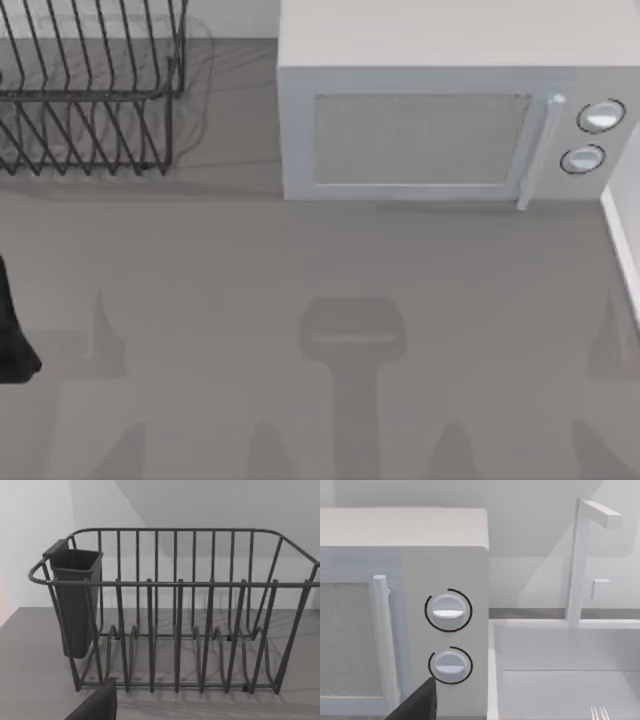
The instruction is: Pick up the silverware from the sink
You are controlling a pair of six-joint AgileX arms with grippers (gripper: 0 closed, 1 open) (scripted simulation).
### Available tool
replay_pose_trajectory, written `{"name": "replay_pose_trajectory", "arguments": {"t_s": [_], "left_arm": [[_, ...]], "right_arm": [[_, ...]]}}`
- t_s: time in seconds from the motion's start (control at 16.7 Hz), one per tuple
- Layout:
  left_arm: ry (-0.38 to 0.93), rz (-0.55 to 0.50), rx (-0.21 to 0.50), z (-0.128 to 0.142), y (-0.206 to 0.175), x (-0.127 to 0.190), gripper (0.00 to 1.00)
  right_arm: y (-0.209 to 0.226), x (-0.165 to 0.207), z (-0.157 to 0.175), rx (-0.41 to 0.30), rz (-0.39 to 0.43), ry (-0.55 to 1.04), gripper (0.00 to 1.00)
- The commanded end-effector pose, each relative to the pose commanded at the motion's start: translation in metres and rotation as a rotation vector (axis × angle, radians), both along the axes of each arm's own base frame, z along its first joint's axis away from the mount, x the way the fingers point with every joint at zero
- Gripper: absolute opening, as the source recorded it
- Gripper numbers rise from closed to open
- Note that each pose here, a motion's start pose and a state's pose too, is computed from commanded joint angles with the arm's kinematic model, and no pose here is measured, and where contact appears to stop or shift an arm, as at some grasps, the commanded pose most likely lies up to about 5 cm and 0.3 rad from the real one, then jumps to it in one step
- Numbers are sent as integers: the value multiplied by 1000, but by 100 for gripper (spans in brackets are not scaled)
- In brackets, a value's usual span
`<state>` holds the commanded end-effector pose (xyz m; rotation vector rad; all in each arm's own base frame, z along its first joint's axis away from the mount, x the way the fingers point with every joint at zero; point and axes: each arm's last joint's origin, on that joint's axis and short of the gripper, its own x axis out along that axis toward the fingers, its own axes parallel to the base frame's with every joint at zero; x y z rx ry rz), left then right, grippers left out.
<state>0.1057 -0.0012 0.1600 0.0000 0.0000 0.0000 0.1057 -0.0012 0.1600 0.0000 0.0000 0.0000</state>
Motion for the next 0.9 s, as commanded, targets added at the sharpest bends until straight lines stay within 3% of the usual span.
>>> {"name": "replay_pose_trajectory", "arguments": {"t_s": [0.48, 0.9], "left_arm": [[0, 0, 0, 0, 0, 0, 100], [0, 0, 0, 0, 0, 0, 100]], "right_arm": [[0, 0, 5, -3, -3, 17, 100], [-5, 20, 68, -43, -42, 251, 100]]}}
